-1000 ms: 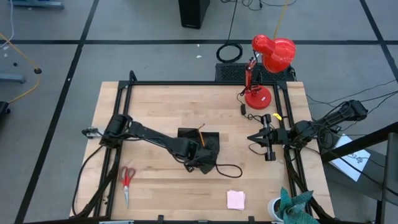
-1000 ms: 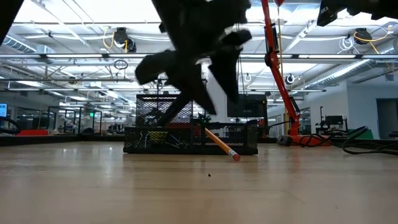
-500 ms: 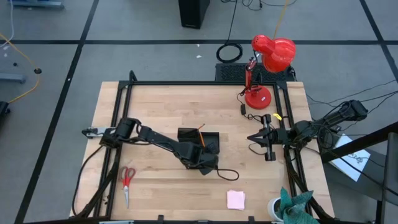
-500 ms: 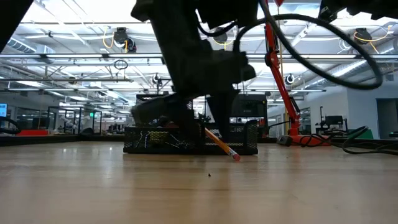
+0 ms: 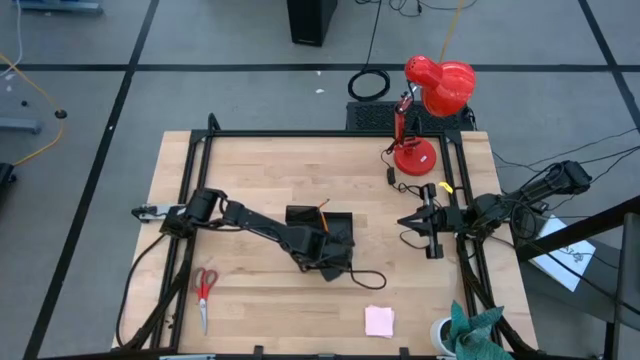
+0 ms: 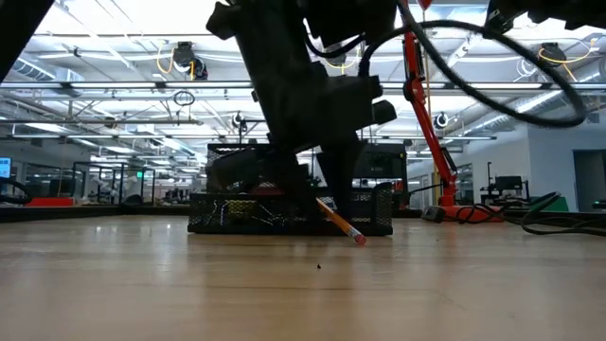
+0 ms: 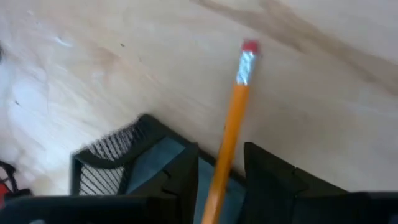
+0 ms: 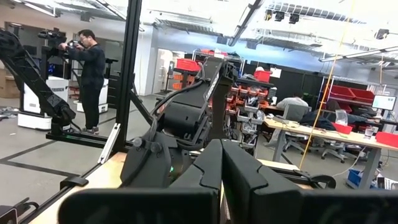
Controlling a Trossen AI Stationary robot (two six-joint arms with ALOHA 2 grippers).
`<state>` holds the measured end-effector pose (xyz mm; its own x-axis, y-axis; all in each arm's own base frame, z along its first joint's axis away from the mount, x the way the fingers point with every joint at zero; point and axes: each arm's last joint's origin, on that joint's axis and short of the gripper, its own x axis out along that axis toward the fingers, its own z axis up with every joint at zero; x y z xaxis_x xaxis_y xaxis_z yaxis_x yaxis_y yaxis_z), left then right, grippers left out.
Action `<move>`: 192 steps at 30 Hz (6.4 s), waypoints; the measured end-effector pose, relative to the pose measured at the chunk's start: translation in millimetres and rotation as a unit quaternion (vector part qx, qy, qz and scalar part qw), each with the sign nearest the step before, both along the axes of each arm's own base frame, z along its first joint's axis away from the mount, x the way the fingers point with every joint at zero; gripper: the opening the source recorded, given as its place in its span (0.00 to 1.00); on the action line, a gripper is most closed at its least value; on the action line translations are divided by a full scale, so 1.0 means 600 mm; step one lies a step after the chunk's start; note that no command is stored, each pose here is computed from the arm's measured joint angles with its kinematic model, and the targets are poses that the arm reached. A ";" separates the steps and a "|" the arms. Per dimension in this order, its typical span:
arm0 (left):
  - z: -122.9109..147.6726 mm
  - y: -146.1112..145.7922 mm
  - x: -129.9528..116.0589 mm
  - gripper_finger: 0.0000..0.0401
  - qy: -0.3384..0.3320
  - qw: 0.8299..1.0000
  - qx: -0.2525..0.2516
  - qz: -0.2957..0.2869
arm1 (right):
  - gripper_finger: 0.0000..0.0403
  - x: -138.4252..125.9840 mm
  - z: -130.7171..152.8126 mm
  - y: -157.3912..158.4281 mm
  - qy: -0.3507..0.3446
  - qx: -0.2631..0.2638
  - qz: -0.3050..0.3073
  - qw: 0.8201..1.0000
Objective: Pick and place office supplies into organizer
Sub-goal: Put the pencil into the mesh desk organizer, then adjust the mesh desk organizer
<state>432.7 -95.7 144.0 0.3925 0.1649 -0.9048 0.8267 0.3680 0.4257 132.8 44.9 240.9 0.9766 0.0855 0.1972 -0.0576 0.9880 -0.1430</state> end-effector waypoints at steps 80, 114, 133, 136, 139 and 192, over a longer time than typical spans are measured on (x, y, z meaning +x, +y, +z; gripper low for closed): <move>0.145 0.134 -0.269 0.04 -0.457 0.708 -0.433 0.320 | 0.00 0.000 0.000 0.000 0.001 0.013 0.005 1.000; 0.023 0.145 -0.346 0.06 -0.447 0.671 -0.432 0.405 | 0.00 0.001 -0.001 0.000 0.003 0.010 0.003 1.000; 0.020 0.146 -0.347 0.24 -0.440 0.673 -0.430 0.411 | 0.00 0.001 -0.001 0.000 0.002 0.009 0.003 1.000; 0.026 0.145 -0.342 0.29 -0.446 0.676 -0.426 0.403 | 0.00 0.001 -0.001 0.000 0.003 0.009 0.003 1.000; 0.039 0.142 -0.333 0.32 -0.457 0.688 -0.415 0.380 | 0.00 0.001 -0.001 0.000 0.003 0.009 0.003 1.000; -0.096 -0.017 -0.324 0.01 -0.251 0.775 -0.349 0.464 | 0.00 0.002 -0.005 0.001 0.015 0.022 0.006 1.000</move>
<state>238.6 -106.2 86.5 0.7291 0.1264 -0.6726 -0.1360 0.9900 0.0385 134.2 45.5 238.0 0.9813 0.0887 0.1711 -0.0728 0.9926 -0.0969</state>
